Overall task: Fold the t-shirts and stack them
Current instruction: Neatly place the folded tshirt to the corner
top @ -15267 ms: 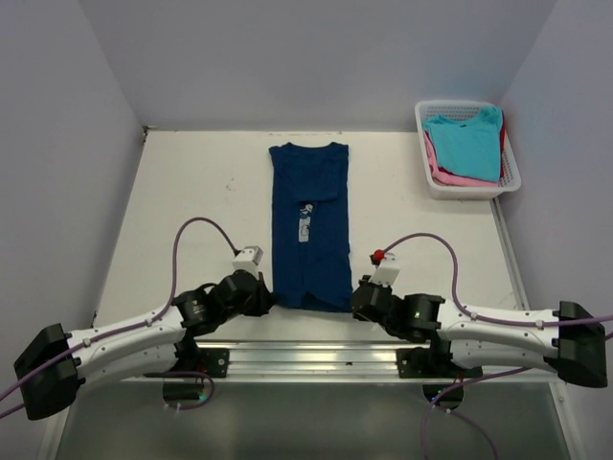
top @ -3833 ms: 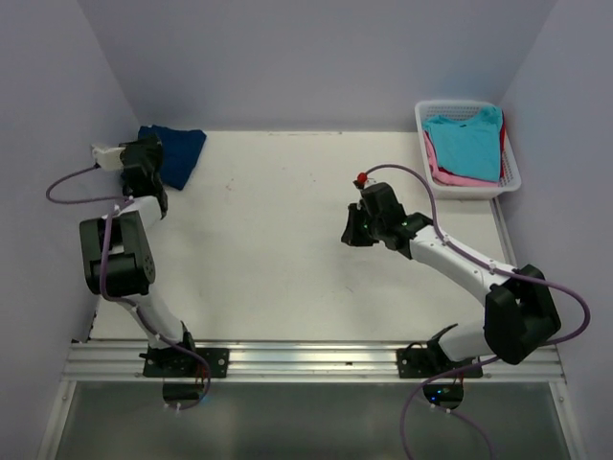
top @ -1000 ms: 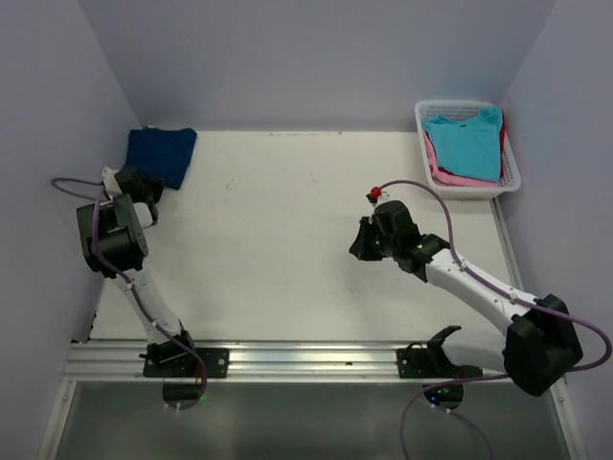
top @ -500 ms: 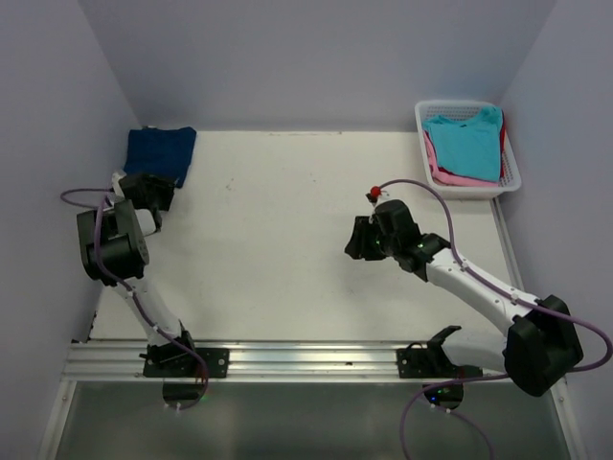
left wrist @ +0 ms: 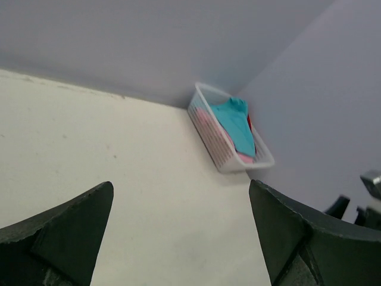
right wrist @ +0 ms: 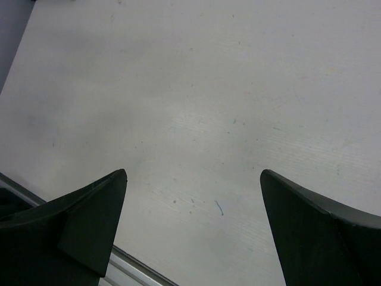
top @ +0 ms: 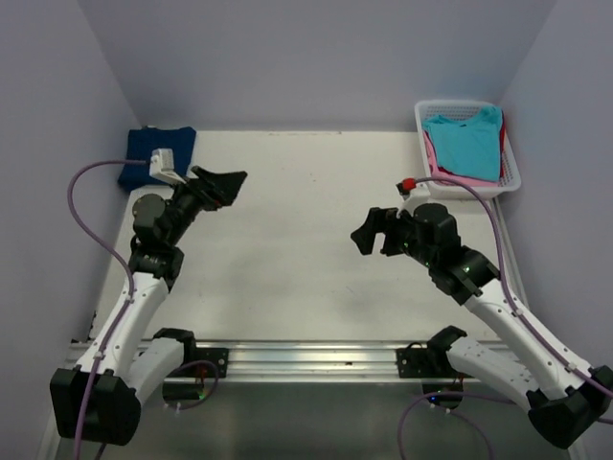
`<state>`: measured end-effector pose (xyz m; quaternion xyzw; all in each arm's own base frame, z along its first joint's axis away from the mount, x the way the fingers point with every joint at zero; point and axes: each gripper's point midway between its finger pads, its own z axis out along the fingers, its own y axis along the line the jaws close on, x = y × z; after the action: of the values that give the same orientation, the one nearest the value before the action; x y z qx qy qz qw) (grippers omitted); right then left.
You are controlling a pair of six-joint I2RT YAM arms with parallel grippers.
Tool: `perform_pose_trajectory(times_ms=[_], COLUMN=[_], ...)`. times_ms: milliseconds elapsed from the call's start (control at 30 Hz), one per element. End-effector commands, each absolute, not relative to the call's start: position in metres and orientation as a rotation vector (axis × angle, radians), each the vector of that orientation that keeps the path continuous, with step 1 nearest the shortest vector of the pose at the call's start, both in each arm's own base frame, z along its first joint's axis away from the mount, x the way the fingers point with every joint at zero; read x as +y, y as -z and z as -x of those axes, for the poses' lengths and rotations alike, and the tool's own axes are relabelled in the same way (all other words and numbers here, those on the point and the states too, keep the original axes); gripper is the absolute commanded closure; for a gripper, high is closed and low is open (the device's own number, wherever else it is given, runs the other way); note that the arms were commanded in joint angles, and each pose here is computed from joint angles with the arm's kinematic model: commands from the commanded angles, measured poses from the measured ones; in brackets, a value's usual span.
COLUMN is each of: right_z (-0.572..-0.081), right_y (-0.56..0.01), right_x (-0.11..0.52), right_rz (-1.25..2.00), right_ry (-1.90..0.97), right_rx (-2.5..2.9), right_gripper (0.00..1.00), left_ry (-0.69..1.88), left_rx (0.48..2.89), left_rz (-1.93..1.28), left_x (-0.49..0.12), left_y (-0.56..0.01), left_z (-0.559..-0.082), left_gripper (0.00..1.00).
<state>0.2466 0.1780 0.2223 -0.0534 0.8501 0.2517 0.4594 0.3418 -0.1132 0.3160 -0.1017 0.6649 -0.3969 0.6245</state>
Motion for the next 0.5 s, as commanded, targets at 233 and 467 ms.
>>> perform_pose_trajectory(times_ms=[233, 467], right_z=[-0.231, -0.228], right_y=[-0.26, -0.269], right_x=[0.158, 0.172], right_rz=[0.13, 0.203], right_ry=[-0.595, -0.666], right_rx=[1.997, 1.969], right_gripper=[0.01, 0.01], left_ry=[1.293, 1.389], left_rx=[1.69, 1.596], left_rz=[-0.363, -0.438], left_x=[-0.206, -0.212], left_y=[-0.26, -0.29], left_z=[-0.212, -0.193], left_gripper=[0.0, 0.0])
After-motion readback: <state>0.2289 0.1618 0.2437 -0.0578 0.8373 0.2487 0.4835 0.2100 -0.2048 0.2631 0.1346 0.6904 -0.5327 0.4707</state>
